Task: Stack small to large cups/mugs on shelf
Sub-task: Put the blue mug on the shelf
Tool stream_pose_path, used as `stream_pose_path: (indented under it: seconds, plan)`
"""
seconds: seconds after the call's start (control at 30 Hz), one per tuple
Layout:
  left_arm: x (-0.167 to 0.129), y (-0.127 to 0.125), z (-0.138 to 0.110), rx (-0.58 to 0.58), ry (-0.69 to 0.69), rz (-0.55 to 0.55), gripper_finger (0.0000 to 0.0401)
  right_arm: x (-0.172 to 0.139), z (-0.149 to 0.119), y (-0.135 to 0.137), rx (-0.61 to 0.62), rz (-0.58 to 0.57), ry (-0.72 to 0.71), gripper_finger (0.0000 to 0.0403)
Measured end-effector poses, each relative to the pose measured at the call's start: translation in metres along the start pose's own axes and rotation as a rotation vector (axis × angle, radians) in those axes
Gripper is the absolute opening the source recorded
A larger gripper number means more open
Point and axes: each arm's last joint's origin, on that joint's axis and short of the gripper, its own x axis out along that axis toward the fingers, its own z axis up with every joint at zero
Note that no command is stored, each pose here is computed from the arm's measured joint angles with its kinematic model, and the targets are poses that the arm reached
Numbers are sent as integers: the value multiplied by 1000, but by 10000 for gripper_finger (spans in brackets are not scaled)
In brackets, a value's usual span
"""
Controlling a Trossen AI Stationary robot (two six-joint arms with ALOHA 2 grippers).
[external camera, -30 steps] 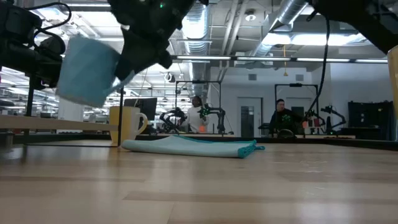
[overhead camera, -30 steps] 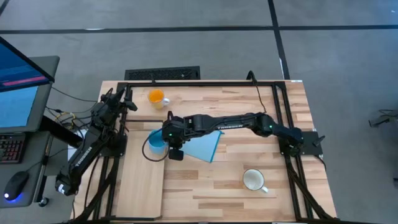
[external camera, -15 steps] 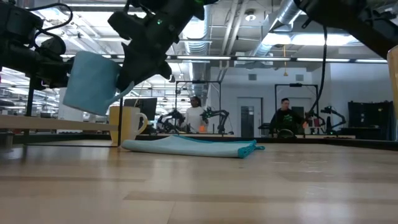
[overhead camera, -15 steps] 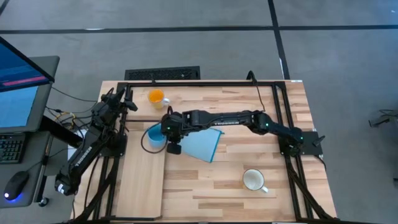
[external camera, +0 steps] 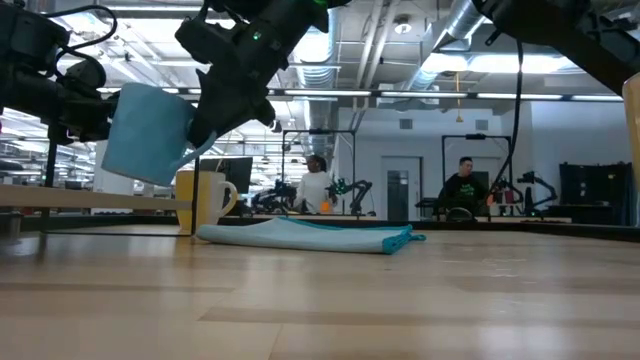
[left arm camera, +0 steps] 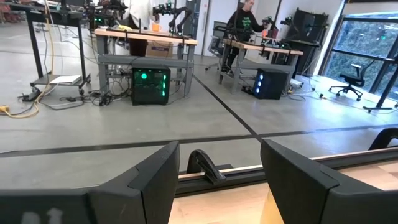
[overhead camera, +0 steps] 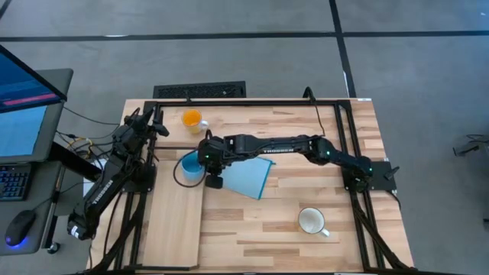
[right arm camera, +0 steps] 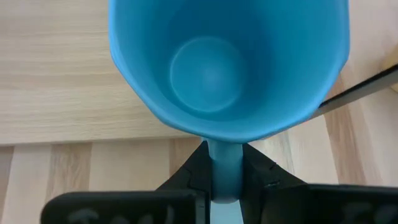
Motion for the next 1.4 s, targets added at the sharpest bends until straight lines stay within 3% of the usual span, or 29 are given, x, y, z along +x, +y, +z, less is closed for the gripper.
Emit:
stream_pose_path:
  seconds: [0.83,1.4]
  plan:
    - [0,0,0,1,-1,2,217,18,-5,7,-27,9,16,66]
    - [0,0,0,1,-1,2,217,18,-6,8,-35,10,17,113]
